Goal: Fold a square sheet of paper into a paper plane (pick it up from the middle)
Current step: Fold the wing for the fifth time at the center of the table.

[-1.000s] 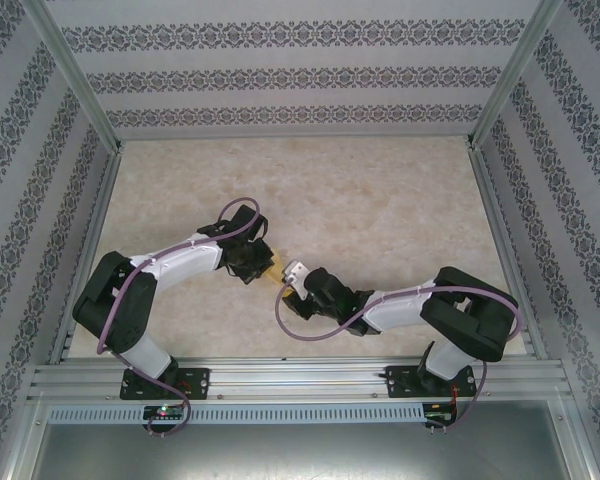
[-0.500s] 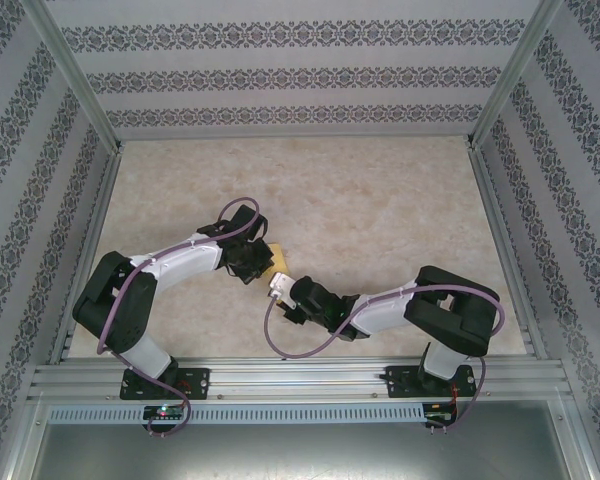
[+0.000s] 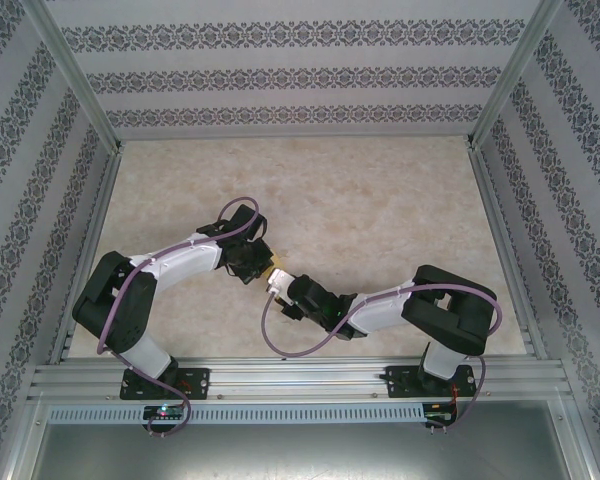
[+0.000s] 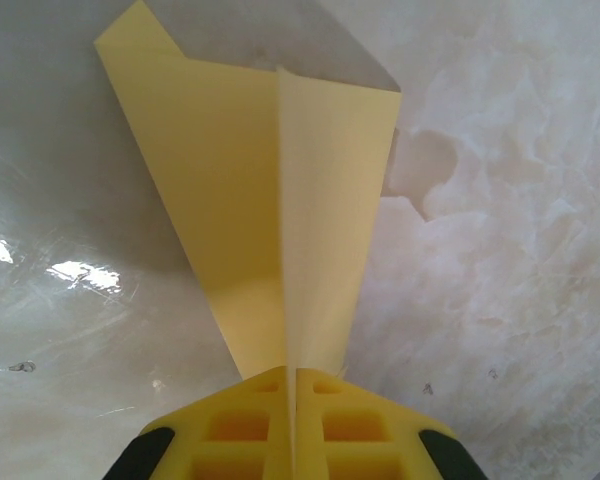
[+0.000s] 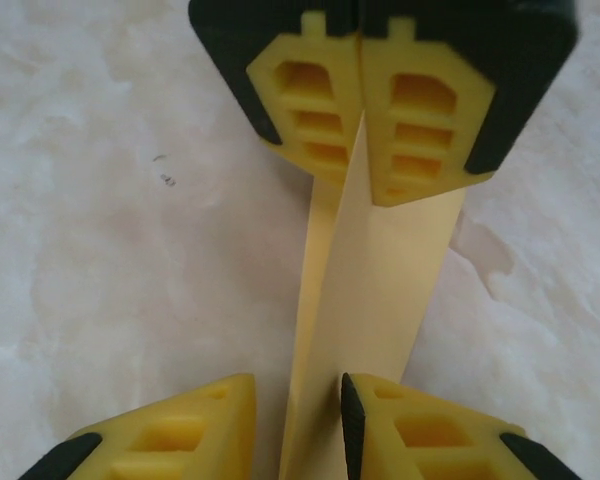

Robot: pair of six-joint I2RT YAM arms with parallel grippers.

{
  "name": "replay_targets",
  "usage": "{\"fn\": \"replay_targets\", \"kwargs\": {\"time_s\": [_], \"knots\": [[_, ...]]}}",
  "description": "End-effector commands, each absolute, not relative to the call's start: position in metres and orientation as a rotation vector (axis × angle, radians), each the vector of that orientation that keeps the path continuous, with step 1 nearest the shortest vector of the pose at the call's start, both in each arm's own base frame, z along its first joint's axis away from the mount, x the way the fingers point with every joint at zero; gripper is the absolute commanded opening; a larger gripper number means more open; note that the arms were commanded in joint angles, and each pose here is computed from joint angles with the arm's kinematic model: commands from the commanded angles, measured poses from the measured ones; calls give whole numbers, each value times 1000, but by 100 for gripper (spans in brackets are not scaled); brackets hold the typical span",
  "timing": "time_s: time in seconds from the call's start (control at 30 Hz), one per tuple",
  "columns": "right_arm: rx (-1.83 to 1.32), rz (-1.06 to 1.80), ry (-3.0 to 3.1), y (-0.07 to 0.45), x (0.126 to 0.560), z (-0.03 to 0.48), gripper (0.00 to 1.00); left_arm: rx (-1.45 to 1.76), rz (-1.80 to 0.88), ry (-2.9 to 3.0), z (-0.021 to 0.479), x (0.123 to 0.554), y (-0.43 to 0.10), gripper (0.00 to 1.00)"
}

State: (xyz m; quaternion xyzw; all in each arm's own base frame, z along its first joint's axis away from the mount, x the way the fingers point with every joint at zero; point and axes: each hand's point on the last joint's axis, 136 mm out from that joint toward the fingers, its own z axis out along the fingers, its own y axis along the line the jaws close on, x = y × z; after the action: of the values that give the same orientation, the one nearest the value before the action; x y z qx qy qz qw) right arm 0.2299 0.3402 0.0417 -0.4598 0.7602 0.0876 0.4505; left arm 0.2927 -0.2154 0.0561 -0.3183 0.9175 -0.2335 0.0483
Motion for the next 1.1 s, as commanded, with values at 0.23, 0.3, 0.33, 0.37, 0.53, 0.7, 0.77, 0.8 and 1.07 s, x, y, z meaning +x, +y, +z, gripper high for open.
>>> {"fn": "replay_targets", "kwargs": {"time_s": [0.23,0.3,0.33,0.37,0.53,0.7,0.77,0.8,1.07], "knots": [[-1117,197,1856,348,233,47,21,-961,-704,2805,65,291,-213,7],[-1118,194,1862,346,233,46,17,-960,-703,2804,65,292,-213,7],[-1118,188,1863,345,233,45,16,-957,-705,2803,66,291,-213,7],[-1115,186,1867,345,233,44,16,-959,-704,2800,66,292,-212,7],[-1114,175,1880,343,234,39,18,-954,-698,2801,66,291,-212,7],[-1102,184,1880,342,233,41,13,-954,-697,2802,66,291,-211,7],[-1101,195,1877,343,233,43,8,-953,-696,2804,66,291,-211,7],[-1099,200,1880,343,232,43,6,-951,-694,2803,66,291,-211,8],[-1001,404,1986,349,222,41,0,-908,-636,2754,82,290,-195,36]]}}
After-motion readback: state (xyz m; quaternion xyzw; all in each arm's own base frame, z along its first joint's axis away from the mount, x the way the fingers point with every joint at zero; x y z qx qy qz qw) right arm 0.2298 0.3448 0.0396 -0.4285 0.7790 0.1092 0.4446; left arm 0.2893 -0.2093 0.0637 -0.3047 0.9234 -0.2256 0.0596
